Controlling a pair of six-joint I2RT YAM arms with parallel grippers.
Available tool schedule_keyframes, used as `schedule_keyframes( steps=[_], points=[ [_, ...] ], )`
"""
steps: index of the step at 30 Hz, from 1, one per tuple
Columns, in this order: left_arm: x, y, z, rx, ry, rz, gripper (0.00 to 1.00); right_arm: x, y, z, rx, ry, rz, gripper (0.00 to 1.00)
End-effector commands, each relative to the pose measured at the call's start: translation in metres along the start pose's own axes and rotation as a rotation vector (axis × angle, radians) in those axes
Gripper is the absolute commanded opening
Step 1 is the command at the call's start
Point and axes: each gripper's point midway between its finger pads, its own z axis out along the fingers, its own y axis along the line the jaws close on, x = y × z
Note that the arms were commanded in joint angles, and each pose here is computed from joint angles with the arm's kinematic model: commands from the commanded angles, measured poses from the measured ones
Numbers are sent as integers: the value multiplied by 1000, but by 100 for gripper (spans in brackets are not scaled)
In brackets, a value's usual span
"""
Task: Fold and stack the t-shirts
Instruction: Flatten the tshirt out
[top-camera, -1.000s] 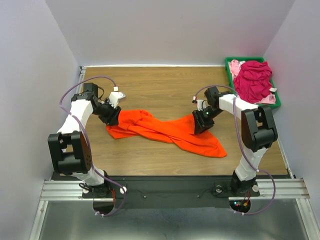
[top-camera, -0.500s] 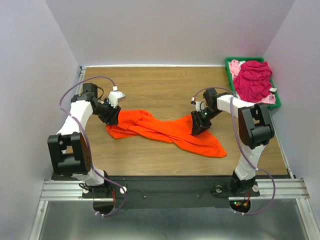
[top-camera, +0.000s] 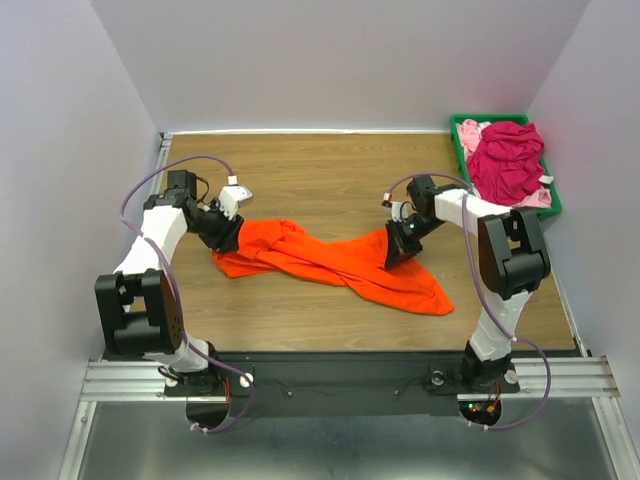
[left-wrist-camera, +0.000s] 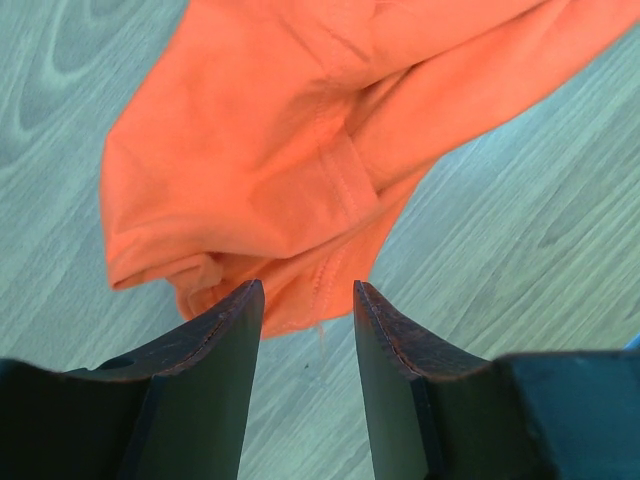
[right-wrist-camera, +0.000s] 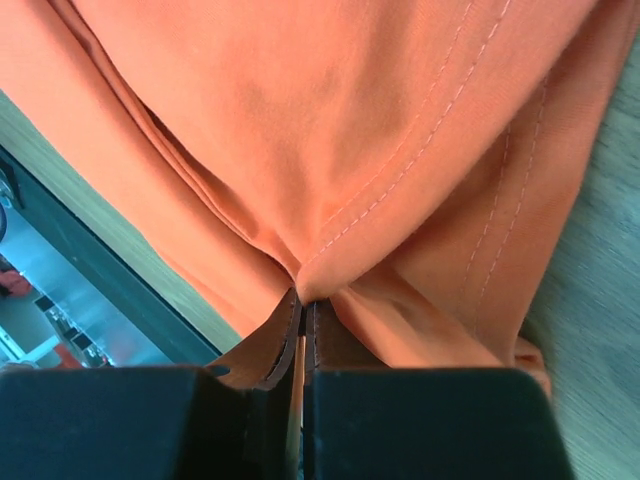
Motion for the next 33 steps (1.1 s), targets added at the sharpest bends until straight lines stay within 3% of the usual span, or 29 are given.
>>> schedule_keyframes(
  steps=[1,5,11,17,22,27,33],
  points=[
    [-19,-15,-5,-1,-84,154,53,-22,15,-19,10,-83,-58,1],
    [-24,-26,8,-15,-73,326,57,-29,14,-22,26,-98,-61,1],
    [-3,-36,29,-66,33,439,57,-32,11,-24,32,-104,-43,1],
    [8,-31,24,-198,5,593,64,-31,10,-24,35,-102,-38,1],
    [4,-32,11,-333,-95,786,68,-34,9,-24,36,-104,-32,1],
    [-9,-45,10,-342,-203,909,67,-33,8,-22,41,-99,-27,1],
    [-4,-47,24,-291,-219,983,62,-31,6,-21,43,-93,-24,1]
  ],
)
